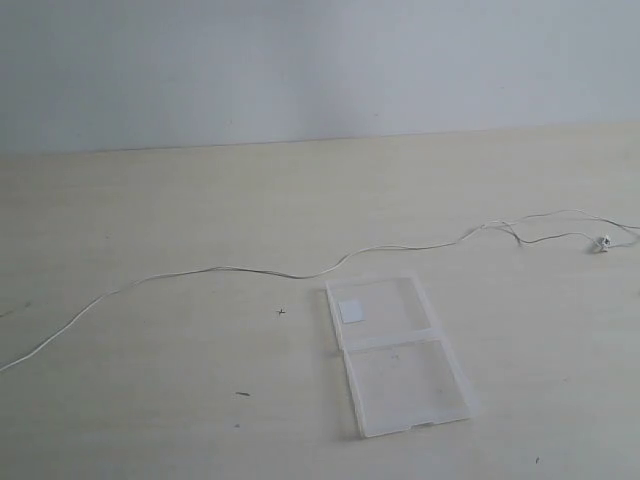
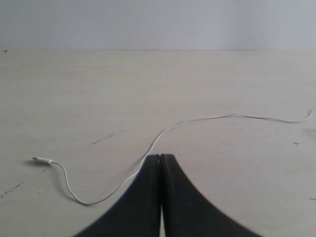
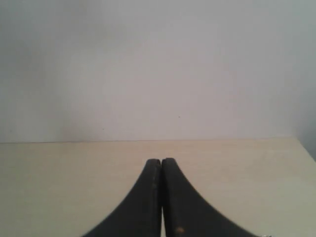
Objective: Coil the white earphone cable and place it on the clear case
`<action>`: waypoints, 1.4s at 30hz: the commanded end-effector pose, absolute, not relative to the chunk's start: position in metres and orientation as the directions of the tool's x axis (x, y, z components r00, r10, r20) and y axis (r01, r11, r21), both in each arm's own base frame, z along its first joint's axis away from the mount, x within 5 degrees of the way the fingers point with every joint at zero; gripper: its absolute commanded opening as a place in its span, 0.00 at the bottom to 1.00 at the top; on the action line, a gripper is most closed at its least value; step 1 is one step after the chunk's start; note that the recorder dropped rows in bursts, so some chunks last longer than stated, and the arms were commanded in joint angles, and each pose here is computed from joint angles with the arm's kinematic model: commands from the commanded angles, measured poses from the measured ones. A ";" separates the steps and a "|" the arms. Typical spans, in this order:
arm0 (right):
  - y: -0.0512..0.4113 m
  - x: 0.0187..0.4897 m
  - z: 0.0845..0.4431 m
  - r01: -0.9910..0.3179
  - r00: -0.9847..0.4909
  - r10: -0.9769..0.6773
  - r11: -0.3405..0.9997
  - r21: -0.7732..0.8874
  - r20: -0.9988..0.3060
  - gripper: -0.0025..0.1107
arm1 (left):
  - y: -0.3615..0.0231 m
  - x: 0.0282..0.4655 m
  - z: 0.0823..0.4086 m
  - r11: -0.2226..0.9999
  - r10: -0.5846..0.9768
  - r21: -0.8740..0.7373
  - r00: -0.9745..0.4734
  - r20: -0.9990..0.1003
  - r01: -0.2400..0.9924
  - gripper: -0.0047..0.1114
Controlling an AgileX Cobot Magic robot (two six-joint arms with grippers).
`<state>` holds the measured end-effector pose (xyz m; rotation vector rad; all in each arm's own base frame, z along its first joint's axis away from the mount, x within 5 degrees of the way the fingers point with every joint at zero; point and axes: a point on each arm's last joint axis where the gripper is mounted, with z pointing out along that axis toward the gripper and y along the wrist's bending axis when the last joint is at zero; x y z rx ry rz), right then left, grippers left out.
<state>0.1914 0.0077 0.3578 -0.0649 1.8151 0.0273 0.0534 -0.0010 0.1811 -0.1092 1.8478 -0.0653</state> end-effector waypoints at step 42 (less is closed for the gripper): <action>0.151 0.411 0.303 -0.554 -0.576 0.114 0.674 0.489 -0.810 0.02 | -0.001 0.053 0.181 0.994 -0.113 -0.105 -0.265 -0.958 -0.044 0.04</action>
